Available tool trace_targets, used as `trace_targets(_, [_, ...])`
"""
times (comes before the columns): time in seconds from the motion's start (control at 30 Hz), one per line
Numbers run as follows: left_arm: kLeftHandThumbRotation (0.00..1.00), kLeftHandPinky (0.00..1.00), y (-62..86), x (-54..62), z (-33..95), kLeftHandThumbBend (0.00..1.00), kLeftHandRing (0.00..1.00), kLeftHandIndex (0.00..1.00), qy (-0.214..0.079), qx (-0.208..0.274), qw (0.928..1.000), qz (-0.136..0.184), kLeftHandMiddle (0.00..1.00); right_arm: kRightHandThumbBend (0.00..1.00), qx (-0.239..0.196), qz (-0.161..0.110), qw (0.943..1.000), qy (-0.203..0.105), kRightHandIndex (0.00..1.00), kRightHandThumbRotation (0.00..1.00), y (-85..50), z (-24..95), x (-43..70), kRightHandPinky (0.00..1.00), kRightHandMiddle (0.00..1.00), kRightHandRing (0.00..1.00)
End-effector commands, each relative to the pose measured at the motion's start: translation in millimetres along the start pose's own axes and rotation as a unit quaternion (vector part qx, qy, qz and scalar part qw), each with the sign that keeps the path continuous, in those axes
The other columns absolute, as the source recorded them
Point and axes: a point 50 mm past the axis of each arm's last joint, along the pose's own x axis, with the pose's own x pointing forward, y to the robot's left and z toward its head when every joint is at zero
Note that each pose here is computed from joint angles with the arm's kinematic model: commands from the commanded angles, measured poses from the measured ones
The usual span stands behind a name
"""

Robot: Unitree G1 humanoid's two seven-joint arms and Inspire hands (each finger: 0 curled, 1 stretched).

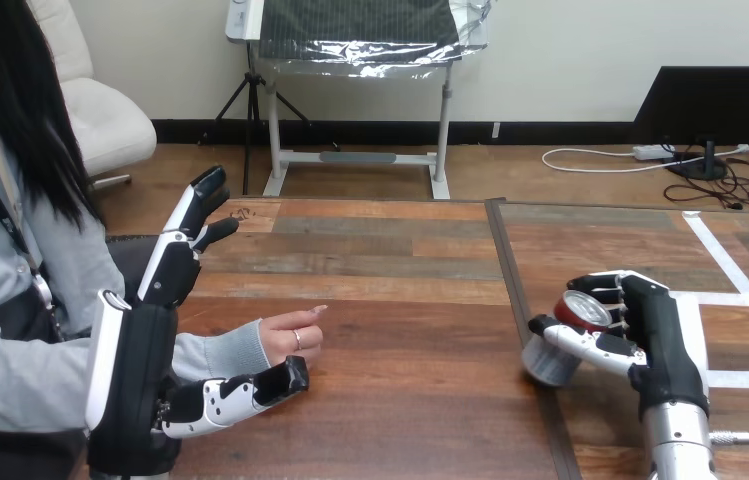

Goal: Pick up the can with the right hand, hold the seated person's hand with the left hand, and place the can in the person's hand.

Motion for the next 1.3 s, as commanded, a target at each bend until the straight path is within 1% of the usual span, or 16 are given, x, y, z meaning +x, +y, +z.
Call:
trace_targets(0.0, [0.64,0.82,0.4,21.4,1.2,1.00,0.92,0.92,-0.036,0.007,0.9993,0.003,0.94,0.79,-0.009,-0.017,0.9944,-0.104,0.53,0.00,-10.3,42.7,27.0,0.38,0.54,0.46])
trace_targets(0.17, [0.65,0.82,0.6,22.3,1.5,1.00,0.91,0.92,-0.039,0.011,0.9992,0.005,0.94,0.79,-0.027,-0.010,0.9926,-0.118,0.52,0.00,-10.4,45.4,27.4,0.39,0.54,0.47])
trace_targets(0.37, [0.65,0.82,0.2,23.2,1.3,1.00,0.91,0.92,-0.040,0.006,0.9992,0.007,0.94,0.79,-0.033,-0.005,0.9919,-0.123,0.52,0.00,-9.9,47.3,28.5,0.41,0.54,0.48])
trace_targets(0.67, [0.64,0.83,1.6,23.7,1.1,1.00,0.92,0.91,-0.042,0.012,0.9990,0.005,0.94,0.80,-0.038,0.004,0.9904,-0.133,0.52,0.00,-8.7,49.6,28.5,0.43,0.53,0.49])
trace_targets(0.77, [0.64,0.83,1.8,23.4,1.0,1.00,0.92,0.91,-0.040,0.012,0.9991,0.007,0.94,0.80,-0.043,0.006,0.9889,-0.142,0.51,0.00,-7.9,50.3,27.1,0.42,0.53,0.49])
trace_targets(1.03, [0.65,0.82,2.5,24.0,1.4,1.00,0.91,0.91,-0.042,0.016,0.9990,0.007,0.93,0.81,-0.049,0.008,0.9876,-0.149,0.51,0.00,-4.9,49.9,24.9,0.43,0.53,0.49])
trace_targets(1.27, [0.66,0.82,2.6,24.0,1.4,1.00,0.91,0.92,-0.041,0.014,0.9990,0.006,0.94,0.81,-0.062,0.017,0.9852,-0.159,0.51,0.00,-1.4,49.9,22.6,0.44,0.54,0.50])
